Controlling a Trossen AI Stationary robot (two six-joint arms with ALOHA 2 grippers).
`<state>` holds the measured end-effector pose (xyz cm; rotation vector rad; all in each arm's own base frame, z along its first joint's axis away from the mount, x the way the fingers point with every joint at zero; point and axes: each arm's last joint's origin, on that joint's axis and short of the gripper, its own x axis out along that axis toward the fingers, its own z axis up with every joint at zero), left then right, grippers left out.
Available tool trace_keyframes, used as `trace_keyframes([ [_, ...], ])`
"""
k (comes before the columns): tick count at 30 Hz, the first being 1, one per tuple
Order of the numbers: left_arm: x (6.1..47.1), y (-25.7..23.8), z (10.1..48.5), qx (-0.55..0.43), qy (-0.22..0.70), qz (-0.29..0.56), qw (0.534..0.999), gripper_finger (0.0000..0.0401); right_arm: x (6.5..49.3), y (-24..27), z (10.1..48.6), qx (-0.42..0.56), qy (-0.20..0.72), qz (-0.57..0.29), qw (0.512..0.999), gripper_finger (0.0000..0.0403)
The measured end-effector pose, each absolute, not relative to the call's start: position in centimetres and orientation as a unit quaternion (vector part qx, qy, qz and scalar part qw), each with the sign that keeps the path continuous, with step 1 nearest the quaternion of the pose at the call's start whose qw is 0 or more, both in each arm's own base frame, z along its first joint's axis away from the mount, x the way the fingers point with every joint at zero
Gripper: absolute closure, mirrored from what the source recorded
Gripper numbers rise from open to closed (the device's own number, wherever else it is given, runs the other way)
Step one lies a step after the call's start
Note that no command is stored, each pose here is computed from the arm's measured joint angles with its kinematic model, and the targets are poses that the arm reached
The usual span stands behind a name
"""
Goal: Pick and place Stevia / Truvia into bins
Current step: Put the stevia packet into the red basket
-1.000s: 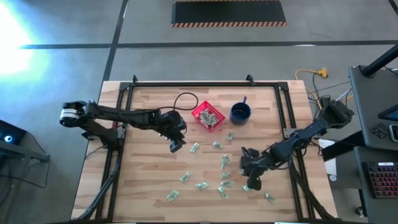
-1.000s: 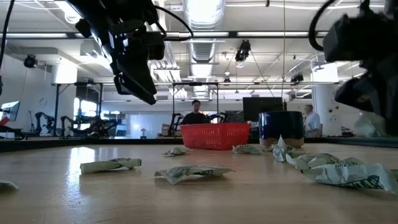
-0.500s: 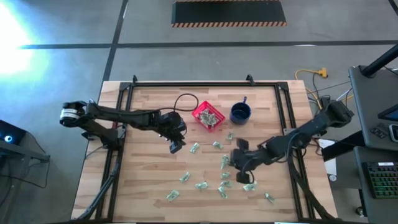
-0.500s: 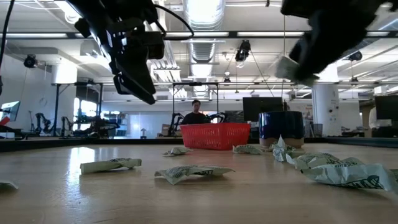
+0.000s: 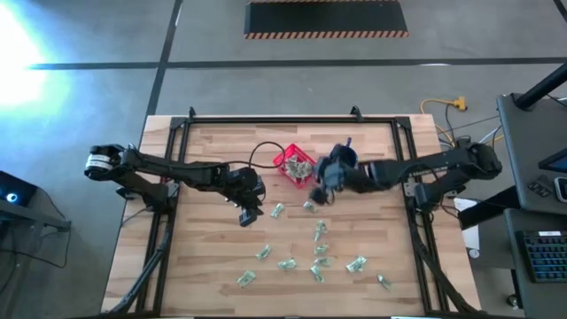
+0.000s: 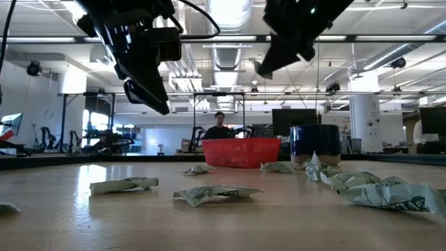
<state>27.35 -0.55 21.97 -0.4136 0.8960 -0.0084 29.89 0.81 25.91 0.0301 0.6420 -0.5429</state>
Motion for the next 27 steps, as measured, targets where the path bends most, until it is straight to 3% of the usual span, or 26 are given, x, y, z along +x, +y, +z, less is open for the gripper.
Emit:
trace_keyframes([
  [6,27.4,-0.5,22.0,-0.208,0.429,0.008,0.879,0.0248,29.7,-3.7,25.0,0.056,0.307,-0.324,0.893,0.0374],
  [12,27.4,-0.4,22.0,-0.208,0.421,0.033,0.882,0.0248,30.8,-6.2,23.6,0.104,0.295,-0.27,0.91,0.0374],
  [21,27.5,-0.3,22.1,-0.212,0.412,0.058,0.884,0.0248,33.6,-7.3,18.9,0.11,0.359,-0.262,0.889,0.0373],
  [27,27.6,-0.3,22.2,-0.222,0.404,0.063,0.885,0.0248,35.0,-7.4,18.0,0.111,0.378,-0.219,0.893,0.0346],
])
